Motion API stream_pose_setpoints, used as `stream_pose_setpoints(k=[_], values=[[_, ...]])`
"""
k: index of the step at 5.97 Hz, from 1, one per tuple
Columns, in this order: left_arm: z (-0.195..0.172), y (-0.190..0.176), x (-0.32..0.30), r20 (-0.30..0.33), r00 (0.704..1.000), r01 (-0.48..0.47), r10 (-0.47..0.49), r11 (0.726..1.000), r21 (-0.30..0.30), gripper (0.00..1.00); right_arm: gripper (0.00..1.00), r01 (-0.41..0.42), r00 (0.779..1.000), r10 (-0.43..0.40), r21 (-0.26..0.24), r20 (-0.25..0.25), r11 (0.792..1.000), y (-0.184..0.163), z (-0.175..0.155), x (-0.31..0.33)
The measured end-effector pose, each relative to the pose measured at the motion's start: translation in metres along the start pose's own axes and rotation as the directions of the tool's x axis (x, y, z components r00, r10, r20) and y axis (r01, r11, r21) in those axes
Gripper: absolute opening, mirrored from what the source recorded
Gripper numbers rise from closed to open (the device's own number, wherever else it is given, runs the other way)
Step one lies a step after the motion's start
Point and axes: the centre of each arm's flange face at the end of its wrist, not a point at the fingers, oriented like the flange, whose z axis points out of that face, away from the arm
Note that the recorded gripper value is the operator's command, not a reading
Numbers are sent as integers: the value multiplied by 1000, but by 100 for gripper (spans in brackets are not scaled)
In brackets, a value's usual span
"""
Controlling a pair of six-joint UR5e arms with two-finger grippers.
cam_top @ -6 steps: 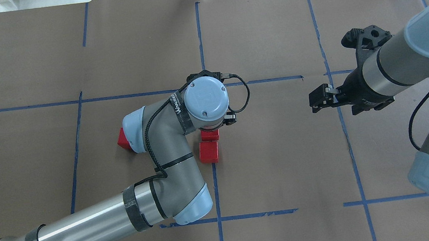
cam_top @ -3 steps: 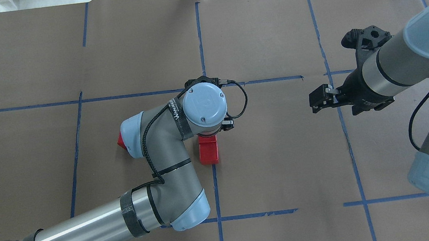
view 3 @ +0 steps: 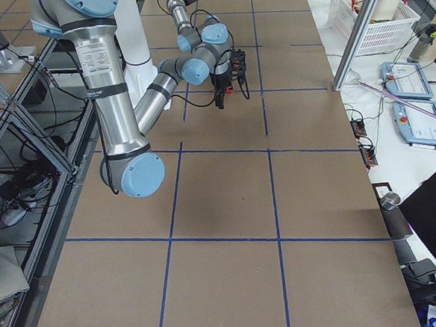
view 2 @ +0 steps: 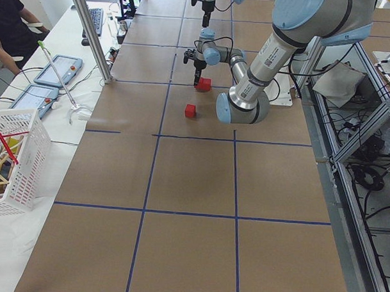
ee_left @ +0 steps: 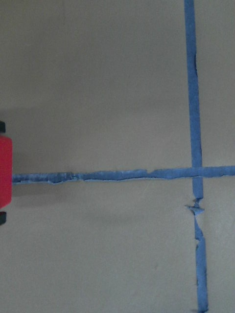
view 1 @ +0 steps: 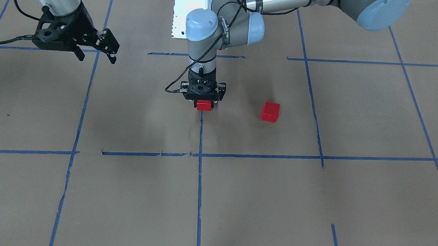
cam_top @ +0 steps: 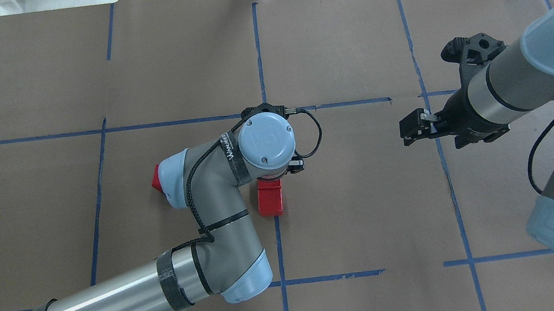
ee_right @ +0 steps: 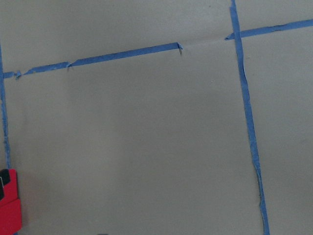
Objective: Form red blocks into L shape at center
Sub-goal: 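Open the left gripper and lift it back toward the remaining red cube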
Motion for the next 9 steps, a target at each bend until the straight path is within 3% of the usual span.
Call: stream_pose_setpoints(k=[2, 4, 5, 7, 9], values=[[0, 1, 1, -5, 1000, -6, 6, 1000, -1, 67, 100, 0, 1000, 0, -1, -1, 1000, 0, 1, 0], [3, 2, -3, -14, 1000, -15, 15, 1000, 3, 85, 100, -1, 1000, 1, -4, -3, 1000, 0, 2, 0], [5, 2, -6, -20, 1000, -18, 18, 1000, 5, 100, 100, -1, 1000, 1, -5, -3, 1000, 0, 2, 0], [-12, 3, -7, -53, 998, -19, 20, 1000, 20, 100, 100, -2, 1000, 2, -5, -4, 1000, 0, 3, 0], [-63, 10, -43, -139, 990, -9, 17, 998, 61, 100, 100, -1, 1000, 1, -6, -4, 1000, 0, 3, 0]])
